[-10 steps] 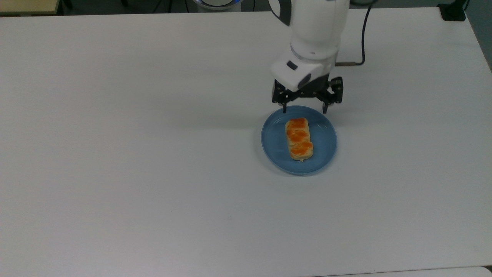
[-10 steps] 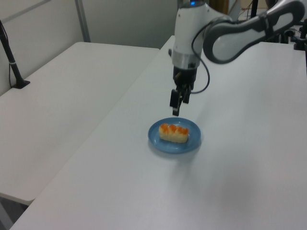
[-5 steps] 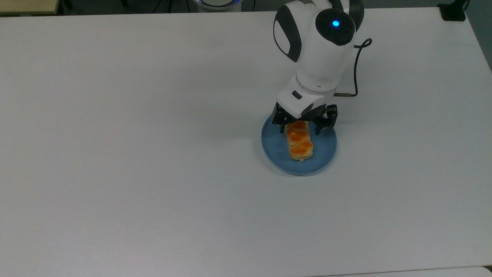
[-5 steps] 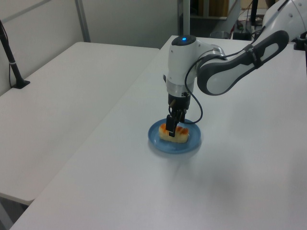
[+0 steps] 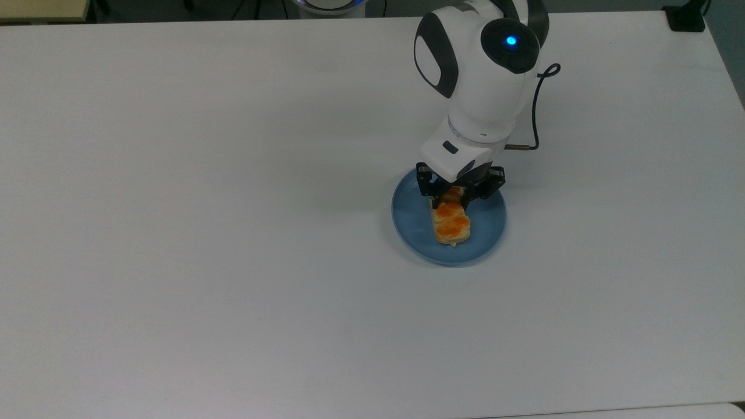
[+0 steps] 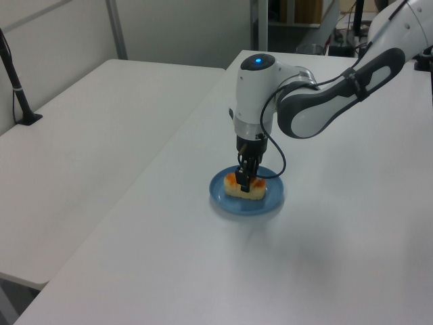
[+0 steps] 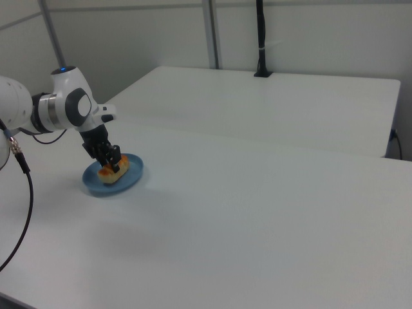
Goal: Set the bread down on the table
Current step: 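Close the gripper around the glazed bread roll, then lift the bread roll off the plate and carry it past the rim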
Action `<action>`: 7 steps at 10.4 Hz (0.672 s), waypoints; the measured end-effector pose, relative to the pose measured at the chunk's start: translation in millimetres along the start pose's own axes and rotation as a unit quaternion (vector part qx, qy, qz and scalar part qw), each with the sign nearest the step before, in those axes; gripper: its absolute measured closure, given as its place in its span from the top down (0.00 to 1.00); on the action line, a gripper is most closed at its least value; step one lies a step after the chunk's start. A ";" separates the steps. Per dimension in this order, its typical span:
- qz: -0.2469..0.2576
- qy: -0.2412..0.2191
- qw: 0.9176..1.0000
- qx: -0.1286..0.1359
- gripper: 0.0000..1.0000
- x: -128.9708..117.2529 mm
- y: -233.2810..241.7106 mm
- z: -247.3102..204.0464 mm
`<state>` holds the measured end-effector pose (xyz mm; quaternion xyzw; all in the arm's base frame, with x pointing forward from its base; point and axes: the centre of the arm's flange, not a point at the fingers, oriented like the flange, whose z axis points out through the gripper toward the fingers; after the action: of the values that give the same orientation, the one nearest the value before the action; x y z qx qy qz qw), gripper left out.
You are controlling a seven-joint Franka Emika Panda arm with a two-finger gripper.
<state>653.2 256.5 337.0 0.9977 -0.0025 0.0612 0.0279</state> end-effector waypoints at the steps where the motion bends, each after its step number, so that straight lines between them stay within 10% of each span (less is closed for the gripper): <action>1: 0.002 0.009 1.000 0.003 0.48 3.9 0.6 -9.6; 4: 0.000 0.002 1.000 -0.003 0.48 2.5 31.0 -69.0; 7: -0.073 -0.098 0.992 0.026 0.50 -57.1 68.5 -119.8</action>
<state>581.4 194.8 452.5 0.9968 0.0693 -0.0393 0.0063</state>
